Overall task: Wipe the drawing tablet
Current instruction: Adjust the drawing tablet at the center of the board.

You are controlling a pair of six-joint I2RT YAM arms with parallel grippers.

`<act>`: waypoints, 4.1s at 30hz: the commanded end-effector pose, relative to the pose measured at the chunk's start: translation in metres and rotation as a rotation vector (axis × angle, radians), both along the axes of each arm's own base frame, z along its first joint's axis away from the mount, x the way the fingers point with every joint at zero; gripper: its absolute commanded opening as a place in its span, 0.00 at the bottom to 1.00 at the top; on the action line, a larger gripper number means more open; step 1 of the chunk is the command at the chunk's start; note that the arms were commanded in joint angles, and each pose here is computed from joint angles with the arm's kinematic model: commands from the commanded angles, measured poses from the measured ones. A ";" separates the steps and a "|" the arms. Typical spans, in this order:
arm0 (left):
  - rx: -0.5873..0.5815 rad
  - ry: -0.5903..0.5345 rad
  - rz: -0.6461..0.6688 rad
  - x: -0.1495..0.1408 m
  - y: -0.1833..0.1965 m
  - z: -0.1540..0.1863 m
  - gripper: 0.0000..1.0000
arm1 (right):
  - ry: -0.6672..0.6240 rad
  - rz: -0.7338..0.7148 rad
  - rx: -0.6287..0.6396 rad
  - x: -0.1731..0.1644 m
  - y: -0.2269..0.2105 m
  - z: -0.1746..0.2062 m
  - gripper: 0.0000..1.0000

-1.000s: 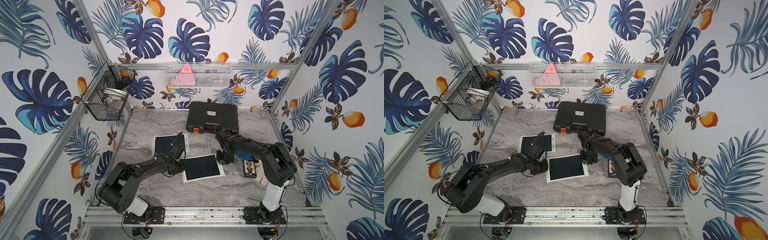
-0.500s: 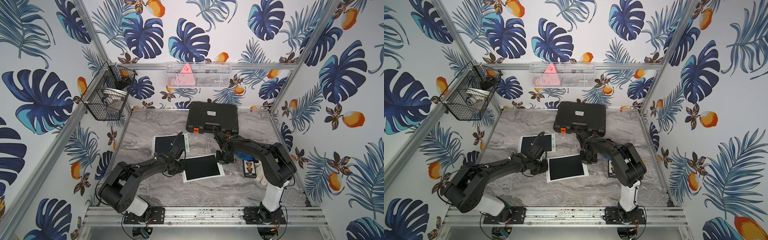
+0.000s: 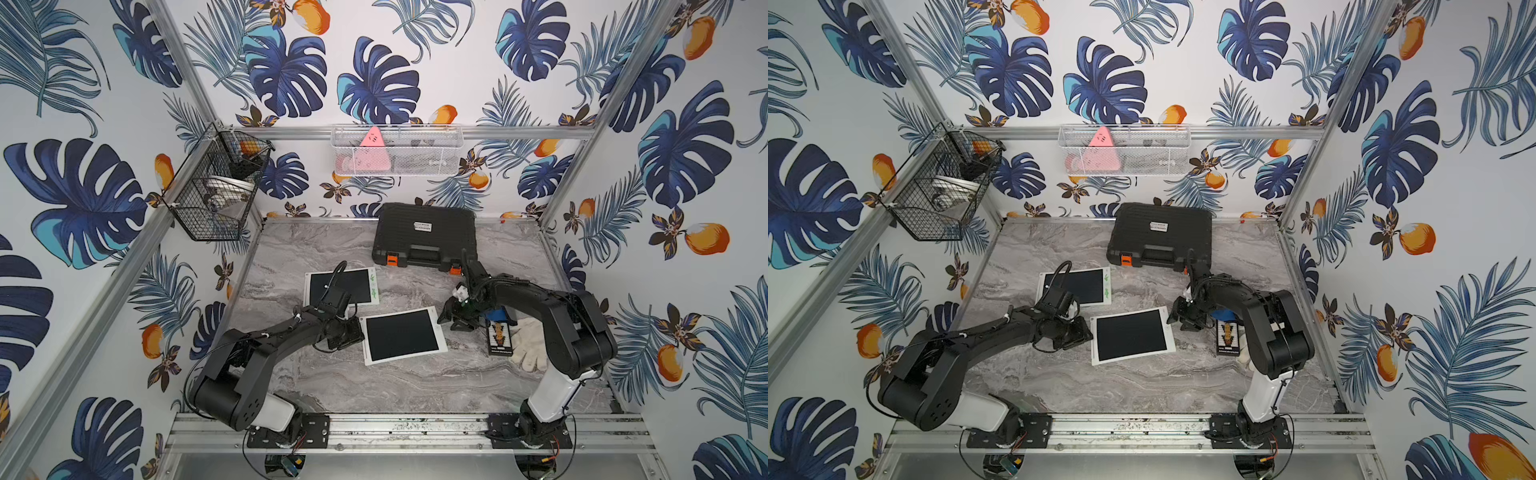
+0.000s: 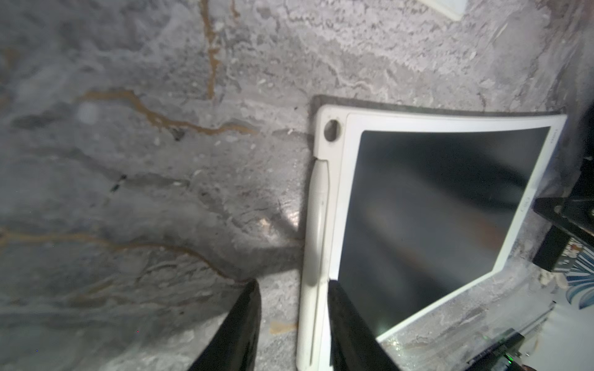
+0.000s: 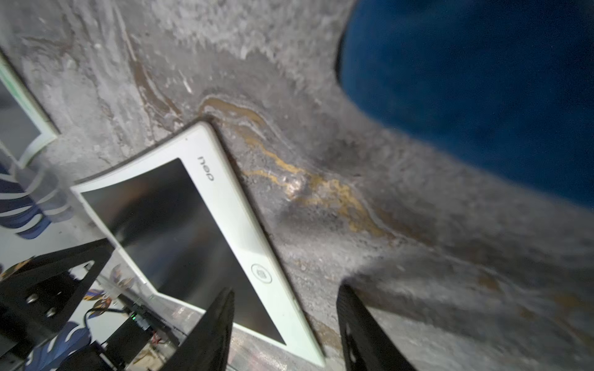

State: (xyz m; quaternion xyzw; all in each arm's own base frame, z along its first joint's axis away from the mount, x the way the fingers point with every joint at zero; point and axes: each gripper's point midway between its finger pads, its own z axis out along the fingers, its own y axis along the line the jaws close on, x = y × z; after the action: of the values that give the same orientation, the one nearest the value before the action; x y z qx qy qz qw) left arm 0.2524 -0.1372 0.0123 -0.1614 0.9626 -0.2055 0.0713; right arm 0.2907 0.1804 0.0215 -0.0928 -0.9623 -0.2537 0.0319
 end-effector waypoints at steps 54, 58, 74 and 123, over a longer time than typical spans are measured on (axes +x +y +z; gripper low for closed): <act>-0.110 0.285 0.171 -0.043 0.030 -0.047 0.31 | -0.134 0.029 0.155 -0.002 0.017 -0.022 0.50; -0.107 0.286 0.171 -0.043 0.031 -0.048 0.30 | -0.081 0.004 0.250 -0.028 0.022 -0.012 0.51; -0.105 0.291 0.187 -0.042 0.035 -0.052 0.30 | -0.163 -0.066 0.560 -0.012 0.047 0.070 0.48; -0.108 0.223 0.185 -0.025 0.038 -0.027 0.32 | -0.186 0.085 0.438 -0.041 0.046 0.123 0.00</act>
State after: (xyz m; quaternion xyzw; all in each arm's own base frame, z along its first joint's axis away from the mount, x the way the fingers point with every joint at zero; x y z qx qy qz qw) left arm 0.2559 -0.1454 0.0166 -0.2138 0.8953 -0.3909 -0.0023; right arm 0.2472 0.2294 0.1344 -0.0276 -0.8798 -0.4744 -0.0067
